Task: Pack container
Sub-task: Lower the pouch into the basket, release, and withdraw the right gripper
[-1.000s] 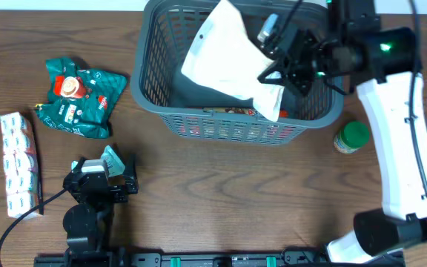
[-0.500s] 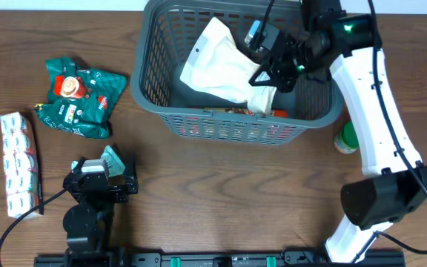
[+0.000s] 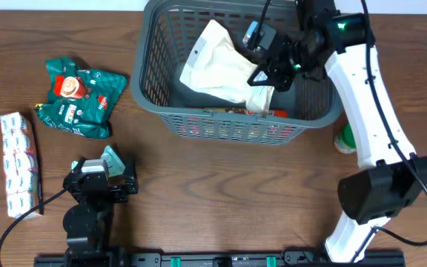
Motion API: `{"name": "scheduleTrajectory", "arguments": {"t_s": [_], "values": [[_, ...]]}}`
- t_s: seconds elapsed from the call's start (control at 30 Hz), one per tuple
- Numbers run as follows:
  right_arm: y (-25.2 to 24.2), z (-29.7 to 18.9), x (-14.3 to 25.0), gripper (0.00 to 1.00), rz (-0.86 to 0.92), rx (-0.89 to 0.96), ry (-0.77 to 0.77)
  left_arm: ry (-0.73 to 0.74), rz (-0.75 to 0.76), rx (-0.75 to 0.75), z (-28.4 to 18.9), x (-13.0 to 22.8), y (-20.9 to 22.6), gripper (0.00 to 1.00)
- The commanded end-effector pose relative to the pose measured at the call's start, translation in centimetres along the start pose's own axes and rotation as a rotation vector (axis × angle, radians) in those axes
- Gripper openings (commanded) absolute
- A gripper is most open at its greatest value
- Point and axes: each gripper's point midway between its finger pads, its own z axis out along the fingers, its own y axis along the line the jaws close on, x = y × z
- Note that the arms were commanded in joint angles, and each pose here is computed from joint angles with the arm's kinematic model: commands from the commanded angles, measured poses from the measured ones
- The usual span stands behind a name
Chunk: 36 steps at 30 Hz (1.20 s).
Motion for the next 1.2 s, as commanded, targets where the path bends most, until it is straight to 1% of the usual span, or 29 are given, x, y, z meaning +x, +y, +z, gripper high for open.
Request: {"name": "scheduleTrajectory", "arguments": {"t_s": [0.0,0.23,0.4,0.43,0.47,0.5,0.53,0.57,0.8,0.93,1.07,1.17], "values": [[0.4,1.9,0.3,0.01,-0.006,-0.05,0.021,0.025,0.009,0.006,0.2,1.1,-0.1,0.99],[1.9,4.2,0.1,0.01,-0.036,-0.102,0.055,0.025,0.009,0.006,0.2,1.1,-0.1,0.99],[2.9,5.3,-0.4,0.01,-0.073,-0.103,0.075,0.025,0.009,0.006,0.2,1.1,-0.1,0.99],[2.9,5.4,-0.4,0.12,-0.078,-0.098,0.083,0.025,0.009,0.006,0.2,1.1,-0.1,0.99],[2.9,5.4,-0.3,0.38,-0.08,-0.091,0.091,0.025,0.009,0.006,0.2,1.1,-0.1,0.98],[2.8,5.5,-0.2,0.71,-0.072,-0.082,0.101,0.025,0.009,0.006,0.2,1.1,-0.1,0.99],[2.7,5.5,-0.2,0.91,-0.064,-0.076,0.106,0.025,0.009,0.006,0.2,1.1,-0.1,0.99],[2.7,5.5,-0.2,0.99,-0.056,-0.076,0.106,0.025,0.009,0.006,0.2,1.1,-0.1,0.99],[2.6,5.5,-0.2,0.99,-0.024,-0.072,0.104,0.025,0.009,0.006,0.2,1.1,-0.1,0.99],[1.7,4.9,-0.6,0.99,0.04,-0.028,0.09,0.025,0.009,0.006,0.2,1.1,-0.1,0.99],[-0.5,2.2,-1.1,0.99,0.164,0.102,0.075,0.025,0.009,0.006,0.2,1.1,-0.1,0.98],[-4.0,-2.0,-0.9,0.99,0.352,0.335,0.064,0.025,0.009,0.006,0.2,1.1,-0.1,0.99]]}}
